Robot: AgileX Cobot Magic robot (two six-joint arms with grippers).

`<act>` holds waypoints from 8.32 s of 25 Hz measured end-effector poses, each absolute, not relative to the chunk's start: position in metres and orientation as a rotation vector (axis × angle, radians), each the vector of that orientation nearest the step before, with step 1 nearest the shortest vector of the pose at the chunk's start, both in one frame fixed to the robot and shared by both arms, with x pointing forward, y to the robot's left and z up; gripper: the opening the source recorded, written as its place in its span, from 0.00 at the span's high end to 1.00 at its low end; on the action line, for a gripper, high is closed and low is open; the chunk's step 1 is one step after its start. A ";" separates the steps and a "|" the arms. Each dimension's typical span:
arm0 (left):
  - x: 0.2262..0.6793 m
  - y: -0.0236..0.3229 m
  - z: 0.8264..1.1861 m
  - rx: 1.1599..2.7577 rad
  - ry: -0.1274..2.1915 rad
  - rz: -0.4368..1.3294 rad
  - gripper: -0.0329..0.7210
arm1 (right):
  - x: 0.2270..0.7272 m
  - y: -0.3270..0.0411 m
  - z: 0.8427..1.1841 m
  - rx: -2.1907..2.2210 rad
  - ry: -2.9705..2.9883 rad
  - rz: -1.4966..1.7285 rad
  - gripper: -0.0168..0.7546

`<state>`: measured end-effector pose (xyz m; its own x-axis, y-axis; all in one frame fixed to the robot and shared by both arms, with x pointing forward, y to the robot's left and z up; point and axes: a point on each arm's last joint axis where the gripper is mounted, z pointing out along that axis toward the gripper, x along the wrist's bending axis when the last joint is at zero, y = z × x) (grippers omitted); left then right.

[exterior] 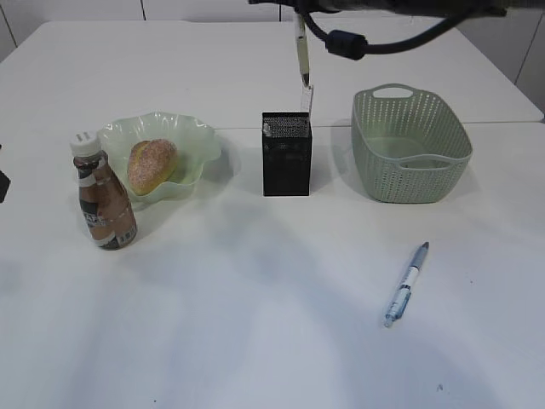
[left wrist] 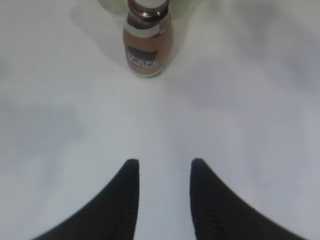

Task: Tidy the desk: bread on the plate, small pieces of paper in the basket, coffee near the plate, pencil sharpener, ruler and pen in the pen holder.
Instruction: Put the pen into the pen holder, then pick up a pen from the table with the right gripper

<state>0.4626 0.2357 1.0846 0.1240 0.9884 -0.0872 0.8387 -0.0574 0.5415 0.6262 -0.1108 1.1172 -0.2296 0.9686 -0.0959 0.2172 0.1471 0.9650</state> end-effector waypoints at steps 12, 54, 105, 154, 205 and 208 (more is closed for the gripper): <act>0.463 0.236 1.085 1.946 1.758 0.434 0.64 | 0.635 -0.119 1.089 1.314 1.408 1.183 0.83; 0.469 0.236 1.089 1.912 1.697 0.514 0.64 | 0.695 -0.090 1.013 1.358 1.421 1.070 0.83; 0.474 0.235 1.094 1.859 1.642 0.559 0.64 | 0.695 -0.085 1.037 1.278 1.470 1.135 0.45; 0.466 0.238 1.087 1.946 1.726 0.496 0.64 | 0.487 -0.142 1.031 1.008 2.219 1.245 0.45; 0.466 0.238 1.087 1.945 1.722 0.501 0.64 | 0.425 -0.139 0.981 0.908 2.741 1.347 0.45; 0.466 0.238 1.087 1.945 1.722 0.501 0.64 | 0.418 -0.136 0.982 0.904 2.811 1.406 0.45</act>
